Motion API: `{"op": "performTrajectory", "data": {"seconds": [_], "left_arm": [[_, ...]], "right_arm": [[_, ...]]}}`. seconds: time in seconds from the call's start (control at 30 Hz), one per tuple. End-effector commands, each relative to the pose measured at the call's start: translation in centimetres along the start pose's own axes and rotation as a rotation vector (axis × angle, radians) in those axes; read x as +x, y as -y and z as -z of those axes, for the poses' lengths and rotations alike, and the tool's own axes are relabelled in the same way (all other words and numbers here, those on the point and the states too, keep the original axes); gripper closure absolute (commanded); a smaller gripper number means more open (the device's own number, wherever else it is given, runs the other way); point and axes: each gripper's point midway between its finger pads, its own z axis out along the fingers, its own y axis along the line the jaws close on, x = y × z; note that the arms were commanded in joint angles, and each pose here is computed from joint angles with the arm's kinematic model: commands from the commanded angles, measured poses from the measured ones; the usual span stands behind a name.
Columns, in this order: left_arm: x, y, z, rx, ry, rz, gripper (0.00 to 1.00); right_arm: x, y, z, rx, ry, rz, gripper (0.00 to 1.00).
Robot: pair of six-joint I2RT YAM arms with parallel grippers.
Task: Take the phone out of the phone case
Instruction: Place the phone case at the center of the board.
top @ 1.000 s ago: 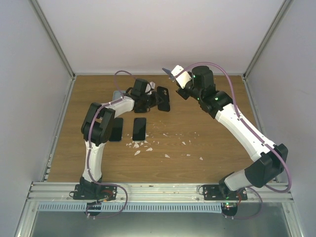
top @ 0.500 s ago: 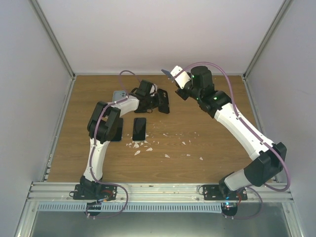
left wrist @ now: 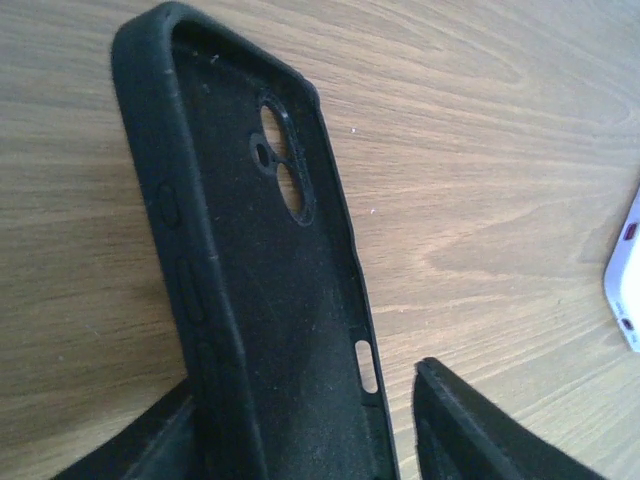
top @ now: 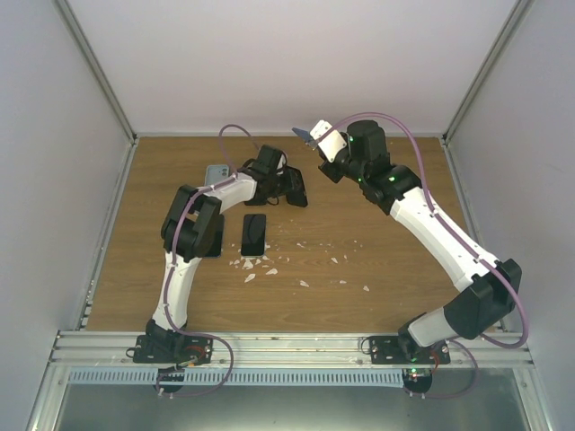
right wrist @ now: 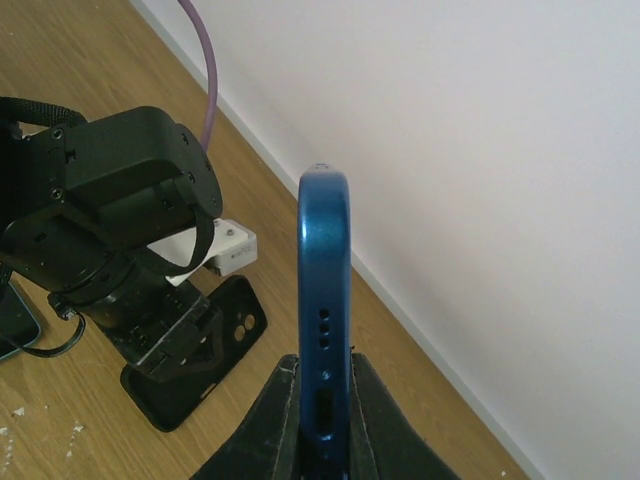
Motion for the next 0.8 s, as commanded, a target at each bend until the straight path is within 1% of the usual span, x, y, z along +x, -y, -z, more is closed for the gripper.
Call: {"op": "performTrajectory", "data": {"seconds": [0.0,0.13,0.23,0.6,0.77], "left_arm": [[-1.6,2.0,0.9,0.011,0.064,-0.048,0.46],[-1.9,2.8,1.3,0.021,0.077,-0.073,0.3],[-1.9,3.0,1.2,0.027,0.077,-0.089,0.24],[-1.5,3.7,-0.2,0.043,0.069,-0.114,0.23],[-1.8,2.8,-0.5,-0.011,0.083,-0.125,0.26]], "right_arm": [[-1.8,1.4,0.7,0.038,0.066,-0.018,0.99],[-1.8,1.5,0.8,0.04,0.068,-0.019,0.99],[-1.8,1.4,0.9,0.039,0.07,-0.02,1.0],[-1.7,1.5,0.9,0.044,0.068,-0.017,0.99],[-1.7,1.5,1.0,0.047,0.066,-0.016,1.0]]}}
